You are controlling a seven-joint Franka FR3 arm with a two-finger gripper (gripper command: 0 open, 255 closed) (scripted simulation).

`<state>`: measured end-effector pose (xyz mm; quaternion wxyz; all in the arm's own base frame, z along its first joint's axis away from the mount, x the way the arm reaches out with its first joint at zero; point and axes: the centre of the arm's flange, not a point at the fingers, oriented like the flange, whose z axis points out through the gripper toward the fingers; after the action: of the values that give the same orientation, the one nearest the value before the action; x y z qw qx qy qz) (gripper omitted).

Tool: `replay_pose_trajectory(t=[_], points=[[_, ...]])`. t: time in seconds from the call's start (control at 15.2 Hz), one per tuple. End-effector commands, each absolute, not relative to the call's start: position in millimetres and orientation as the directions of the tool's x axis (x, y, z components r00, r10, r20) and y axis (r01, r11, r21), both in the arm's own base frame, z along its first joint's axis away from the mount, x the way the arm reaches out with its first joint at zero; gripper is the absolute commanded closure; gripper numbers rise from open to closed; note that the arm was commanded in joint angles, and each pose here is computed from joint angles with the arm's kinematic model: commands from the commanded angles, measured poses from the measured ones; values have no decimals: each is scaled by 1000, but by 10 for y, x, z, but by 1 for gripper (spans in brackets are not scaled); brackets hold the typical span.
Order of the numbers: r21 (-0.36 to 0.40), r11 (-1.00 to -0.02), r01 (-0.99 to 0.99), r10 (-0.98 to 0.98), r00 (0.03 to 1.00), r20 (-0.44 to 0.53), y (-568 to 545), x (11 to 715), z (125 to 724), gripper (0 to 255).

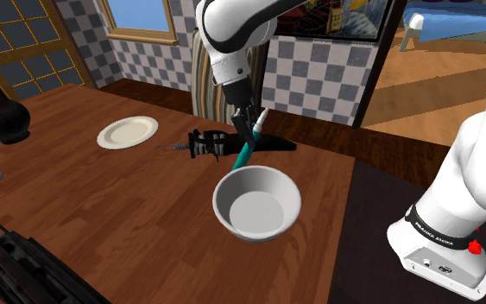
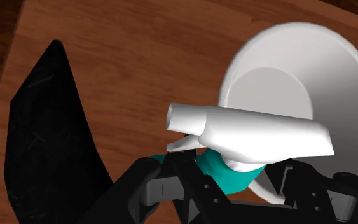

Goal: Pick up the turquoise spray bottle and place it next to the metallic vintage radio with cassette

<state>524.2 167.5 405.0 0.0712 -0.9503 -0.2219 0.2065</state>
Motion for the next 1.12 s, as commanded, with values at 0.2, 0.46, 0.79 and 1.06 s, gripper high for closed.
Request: replay_pose_trajectory(t=[0.2, 0.46, 0.79, 1.06], points=[[-227, -891, 392, 451, 816, -361, 1669, 5238, 4316, 255], [-227, -891, 392, 451, 816, -361, 1669, 5238, 4527, 255], [-227, -891, 392, 451, 816, -361, 1669, 5238, 4791, 255], [-227, -891, 392, 451, 816, -361, 1669, 5238, 5003, 255]])
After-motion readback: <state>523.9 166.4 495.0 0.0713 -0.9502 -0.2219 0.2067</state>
